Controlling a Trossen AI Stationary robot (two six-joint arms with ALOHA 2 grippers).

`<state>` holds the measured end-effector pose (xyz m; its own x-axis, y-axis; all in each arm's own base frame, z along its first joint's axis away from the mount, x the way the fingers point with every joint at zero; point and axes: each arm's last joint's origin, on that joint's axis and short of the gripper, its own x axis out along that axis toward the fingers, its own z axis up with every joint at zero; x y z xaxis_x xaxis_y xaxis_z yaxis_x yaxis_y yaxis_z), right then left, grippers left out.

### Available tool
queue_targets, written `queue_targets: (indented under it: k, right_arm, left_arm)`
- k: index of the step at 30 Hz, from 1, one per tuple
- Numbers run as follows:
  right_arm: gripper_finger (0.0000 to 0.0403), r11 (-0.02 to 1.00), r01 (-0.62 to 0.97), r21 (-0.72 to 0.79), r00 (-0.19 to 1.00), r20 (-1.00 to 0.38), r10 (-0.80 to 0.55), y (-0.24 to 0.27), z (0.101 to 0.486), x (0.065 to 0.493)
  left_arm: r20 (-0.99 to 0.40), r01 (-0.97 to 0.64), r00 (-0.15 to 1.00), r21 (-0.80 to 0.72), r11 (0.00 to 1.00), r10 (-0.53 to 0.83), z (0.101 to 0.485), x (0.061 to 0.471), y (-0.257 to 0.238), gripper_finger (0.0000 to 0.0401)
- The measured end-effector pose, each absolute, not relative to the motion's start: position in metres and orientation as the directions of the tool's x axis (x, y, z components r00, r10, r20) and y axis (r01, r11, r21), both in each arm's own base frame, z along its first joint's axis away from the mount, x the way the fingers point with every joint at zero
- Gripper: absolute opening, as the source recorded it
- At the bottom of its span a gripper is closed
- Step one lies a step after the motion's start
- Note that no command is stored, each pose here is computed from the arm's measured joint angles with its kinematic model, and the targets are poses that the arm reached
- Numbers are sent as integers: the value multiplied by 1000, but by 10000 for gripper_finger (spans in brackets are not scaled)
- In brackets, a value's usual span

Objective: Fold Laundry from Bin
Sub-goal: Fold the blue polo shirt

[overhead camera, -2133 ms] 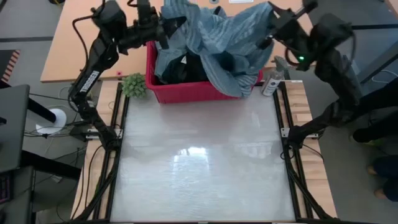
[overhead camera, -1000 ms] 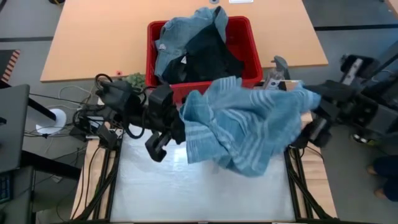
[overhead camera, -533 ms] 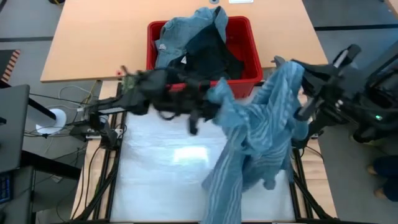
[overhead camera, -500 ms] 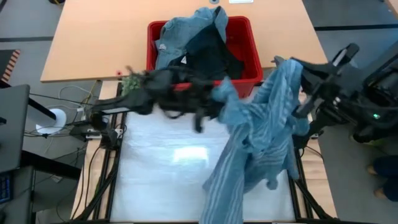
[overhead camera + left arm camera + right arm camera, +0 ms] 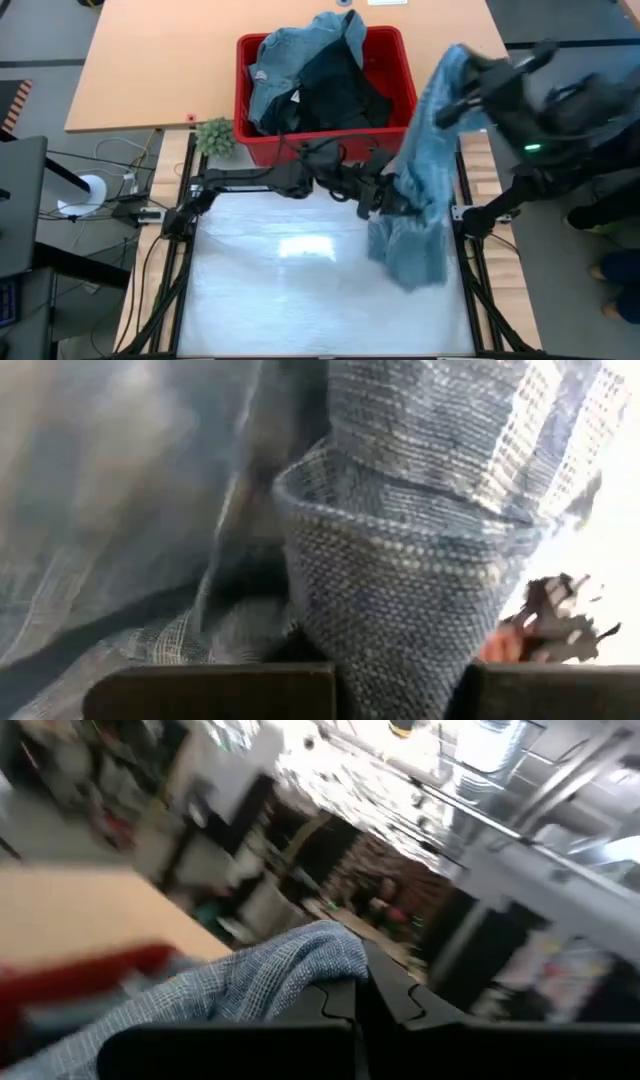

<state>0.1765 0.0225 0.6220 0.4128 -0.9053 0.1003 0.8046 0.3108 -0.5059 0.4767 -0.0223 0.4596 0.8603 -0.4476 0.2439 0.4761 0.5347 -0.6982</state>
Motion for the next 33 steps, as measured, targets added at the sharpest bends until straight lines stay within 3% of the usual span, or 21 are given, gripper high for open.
queue_targets:
  k: [2, 5, 8, 11, 15, 21, 26, 33]
  right_arm:
    - [23, 269, 781, -563, 370, 71, -926, 16, 606, 191]
    - [23, 280, 744, -607, 371, 28, -928, 8, 578, 209]
    - [23, 437, 707, -555, 496, -50, -867, 4, 550, 223]
    - [23, 624, 633, -458, 627, -171, -760, 5, 522, 242]
    - [23, 732, 553, -397, 694, -266, -669, 11, 487, 270]
    - [23, 825, 425, -372, 736, -388, -554, 24, 432, 315]
    - [23, 896, 304, -325, 763, -480, -433, 33, 395, 354]
    - [23, 906, 204, -370, 820, -441, -364, 49, 367, 395]
  left_arm:
    - [93, 362, 905, -681, 637, -415, 466, 459, -25, 0]
    - [-168, 90, 958, -595, 799, -233, 471, 424, -29, 0]
    - [-362, -153, 931, -496, 855, -44, 471, 395, -36, 0]
    - [-475, -241, 880, -442, 864, 2, 471, 371, -50, 0]
    - [-609, -296, 793, -391, 871, -3, 467, 344, -71, 0]
    - [-783, -342, 615, -165, 925, 88, 447, 319, -96, 18]
    - [-869, -310, 487, -76, 948, 90, 433, 305, -110, 78]
    - [-922, -210, 378, -167, 963, -77, 418, 300, -133, 181]
